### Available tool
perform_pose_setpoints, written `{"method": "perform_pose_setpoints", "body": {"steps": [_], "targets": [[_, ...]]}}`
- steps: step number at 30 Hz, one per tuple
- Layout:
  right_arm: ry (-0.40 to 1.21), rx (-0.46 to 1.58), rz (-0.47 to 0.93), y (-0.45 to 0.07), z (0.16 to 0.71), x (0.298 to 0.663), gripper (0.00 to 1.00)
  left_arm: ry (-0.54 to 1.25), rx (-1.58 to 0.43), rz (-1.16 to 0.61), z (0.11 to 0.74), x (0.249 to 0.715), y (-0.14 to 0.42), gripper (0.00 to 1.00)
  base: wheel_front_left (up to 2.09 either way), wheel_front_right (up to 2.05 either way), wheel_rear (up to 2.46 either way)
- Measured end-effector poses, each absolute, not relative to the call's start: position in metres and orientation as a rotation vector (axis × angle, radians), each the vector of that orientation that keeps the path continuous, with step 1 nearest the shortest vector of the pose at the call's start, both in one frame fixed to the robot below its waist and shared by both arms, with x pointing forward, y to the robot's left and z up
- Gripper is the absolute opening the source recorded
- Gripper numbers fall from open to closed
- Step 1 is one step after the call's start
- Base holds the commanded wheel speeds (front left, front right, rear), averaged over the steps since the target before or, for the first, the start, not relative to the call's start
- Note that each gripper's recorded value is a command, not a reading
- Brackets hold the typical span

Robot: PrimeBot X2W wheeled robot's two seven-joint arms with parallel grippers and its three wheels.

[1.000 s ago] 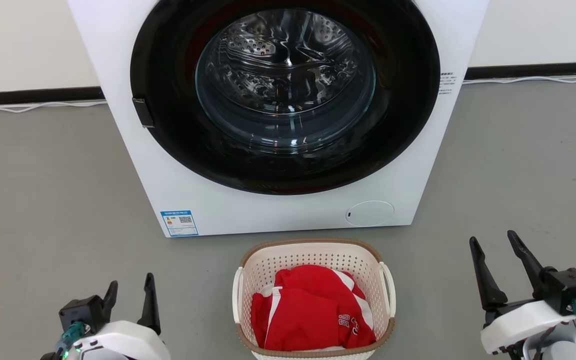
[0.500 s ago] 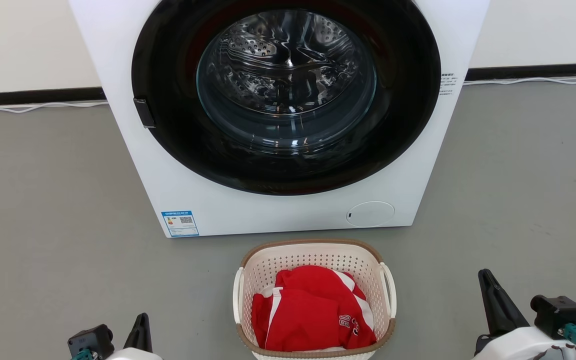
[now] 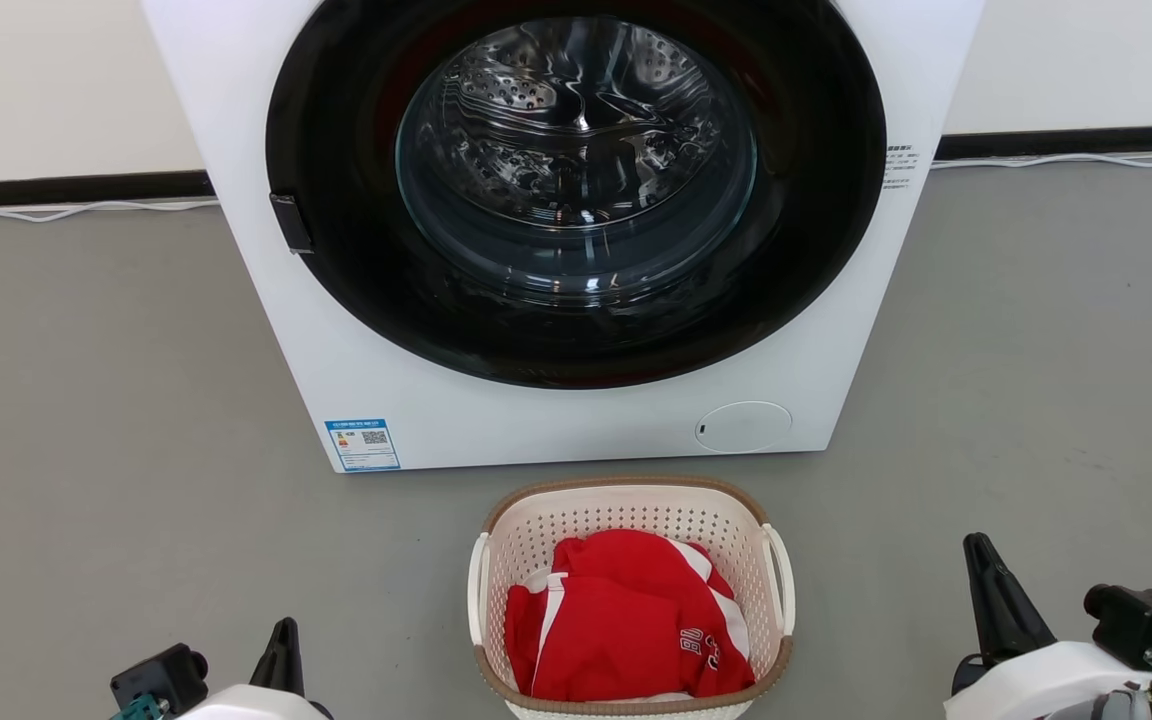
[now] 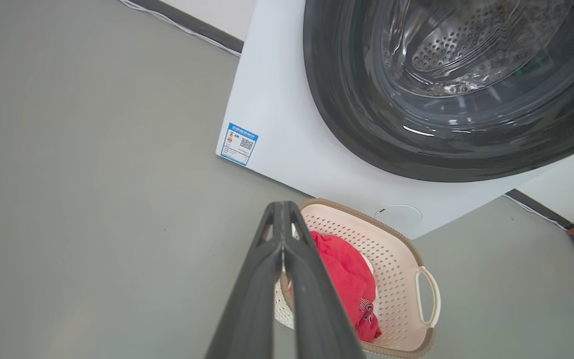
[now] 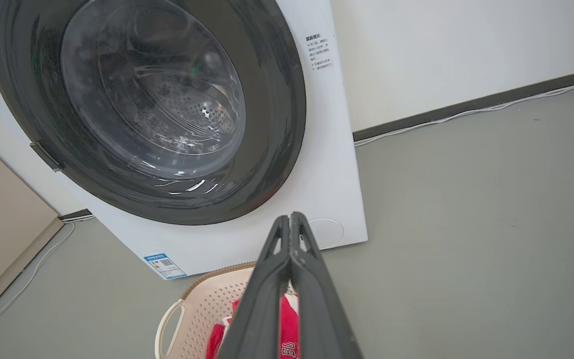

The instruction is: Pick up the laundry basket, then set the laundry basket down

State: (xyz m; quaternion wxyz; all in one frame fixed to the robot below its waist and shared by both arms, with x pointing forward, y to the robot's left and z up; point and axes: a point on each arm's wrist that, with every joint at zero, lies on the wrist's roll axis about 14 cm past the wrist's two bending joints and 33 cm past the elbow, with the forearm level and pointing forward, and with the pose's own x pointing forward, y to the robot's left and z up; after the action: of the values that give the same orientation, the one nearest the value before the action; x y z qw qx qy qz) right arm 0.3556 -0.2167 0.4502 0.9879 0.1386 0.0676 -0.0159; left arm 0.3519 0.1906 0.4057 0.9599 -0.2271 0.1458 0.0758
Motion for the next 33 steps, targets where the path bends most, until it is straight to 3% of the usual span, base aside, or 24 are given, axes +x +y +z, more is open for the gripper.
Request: {"method": "perform_pose_setpoints", "body": {"steps": [33], "targets": [[0.130, 0.674, -0.115, -0.220, 0.453, 0.360, 0.00, 0.278, -0.812, 0.181, 0.418, 0.358, 0.190, 0.00, 0.00, 0.00, 0.00]]}}
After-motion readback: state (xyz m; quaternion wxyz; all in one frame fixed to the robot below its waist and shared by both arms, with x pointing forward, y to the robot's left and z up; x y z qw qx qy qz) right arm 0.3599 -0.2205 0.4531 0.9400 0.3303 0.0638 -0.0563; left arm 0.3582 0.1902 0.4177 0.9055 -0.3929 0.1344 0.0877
